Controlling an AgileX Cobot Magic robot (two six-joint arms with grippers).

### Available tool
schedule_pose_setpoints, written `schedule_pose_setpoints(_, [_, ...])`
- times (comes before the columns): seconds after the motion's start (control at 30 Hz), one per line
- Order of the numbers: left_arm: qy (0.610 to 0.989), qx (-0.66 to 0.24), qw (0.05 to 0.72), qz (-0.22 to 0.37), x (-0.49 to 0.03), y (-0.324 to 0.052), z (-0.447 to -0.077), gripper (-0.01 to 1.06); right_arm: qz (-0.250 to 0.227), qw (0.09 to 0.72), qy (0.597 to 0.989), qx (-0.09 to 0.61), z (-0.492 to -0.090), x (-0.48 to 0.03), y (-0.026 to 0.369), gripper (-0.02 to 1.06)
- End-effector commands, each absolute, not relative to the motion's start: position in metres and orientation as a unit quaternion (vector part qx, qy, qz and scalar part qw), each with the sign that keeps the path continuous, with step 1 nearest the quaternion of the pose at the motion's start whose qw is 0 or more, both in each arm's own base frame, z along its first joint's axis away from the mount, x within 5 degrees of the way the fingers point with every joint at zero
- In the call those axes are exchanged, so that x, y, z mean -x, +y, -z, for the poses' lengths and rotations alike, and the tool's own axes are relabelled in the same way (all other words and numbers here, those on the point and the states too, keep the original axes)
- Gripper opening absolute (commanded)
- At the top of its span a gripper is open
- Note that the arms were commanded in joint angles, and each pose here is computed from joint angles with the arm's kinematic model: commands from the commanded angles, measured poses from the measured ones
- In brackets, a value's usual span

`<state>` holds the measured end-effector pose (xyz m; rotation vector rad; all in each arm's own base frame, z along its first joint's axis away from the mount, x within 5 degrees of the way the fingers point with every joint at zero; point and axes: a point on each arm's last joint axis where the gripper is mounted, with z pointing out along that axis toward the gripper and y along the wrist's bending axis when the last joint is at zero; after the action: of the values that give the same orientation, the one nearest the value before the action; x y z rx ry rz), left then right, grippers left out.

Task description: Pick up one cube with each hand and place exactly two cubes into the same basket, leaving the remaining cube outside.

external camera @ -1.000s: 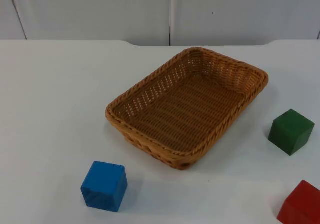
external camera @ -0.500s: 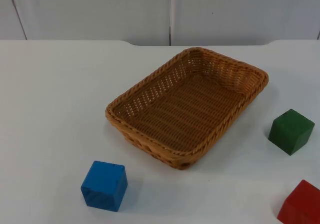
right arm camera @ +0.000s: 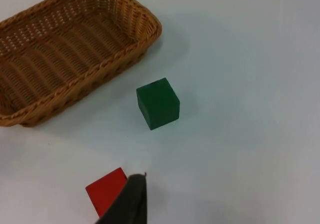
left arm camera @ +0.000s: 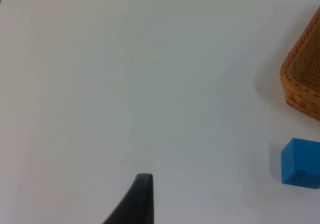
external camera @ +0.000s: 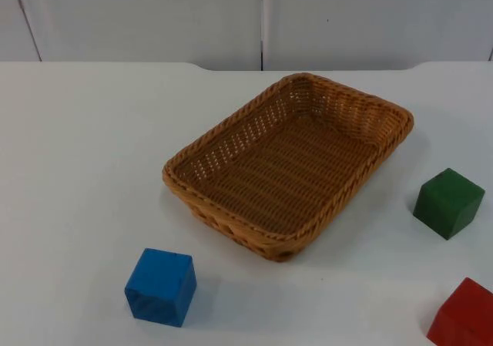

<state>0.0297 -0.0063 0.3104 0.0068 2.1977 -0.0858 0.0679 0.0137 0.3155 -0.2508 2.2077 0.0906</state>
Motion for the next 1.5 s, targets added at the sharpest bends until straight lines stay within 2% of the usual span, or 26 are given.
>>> schedule_pose_setpoints(0.0, [0.898, 0.002, 0.437, 0.045, -0.039, -0.008, -0.311, 1.05, -0.038, 0.435, 0.894, 0.102, -0.316, -0.077, 0.015, 1.05])
schedule_pose_setpoints(0.33, [0.933, 0.0, 0.356, 0.058, -0.074, -0.01, -0.301, 1.05, -0.039, 0.386, 0.916, 0.102, -0.307, -0.099, 0.017, 1.05])
schedule_pose_setpoints(0.7, [0.954, -0.028, 0.292, 0.068, -0.11, -0.012, -0.287, 1.05, -0.041, 0.374, 0.921, 0.105, -0.337, -0.131, 0.021, 1.05])
schedule_pose_setpoints(0.9, [0.963, -0.037, 0.257, 0.075, -0.124, -0.014, -0.281, 1.05, -0.043, 0.321, 0.938, 0.12, -0.332, -0.152, 0.025, 1.05])
schedule_pose_setpoints(1.1, [0.964, -0.049, 0.249, 0.076, -0.142, -0.014, -0.291, 1.05, -0.047, 0.275, 0.952, 0.122, -0.319, -0.167, 0.027, 1.05])
schedule_pose_setpoints(1.17, [0.964, -0.06, 0.244, 0.088, -0.148, -0.017, -0.292, 1.05, -0.063, 0.265, 0.953, 0.134, -0.316, -0.171, 0.032, 1.05])
schedule_pose_setpoints(1.47, [0.964, -0.097, 0.205, 0.14, -0.164, -0.027, -0.281, 1.05, -0.07, 0.254, 0.94, 0.217, -0.311, -0.172, 0.06, 1.05])
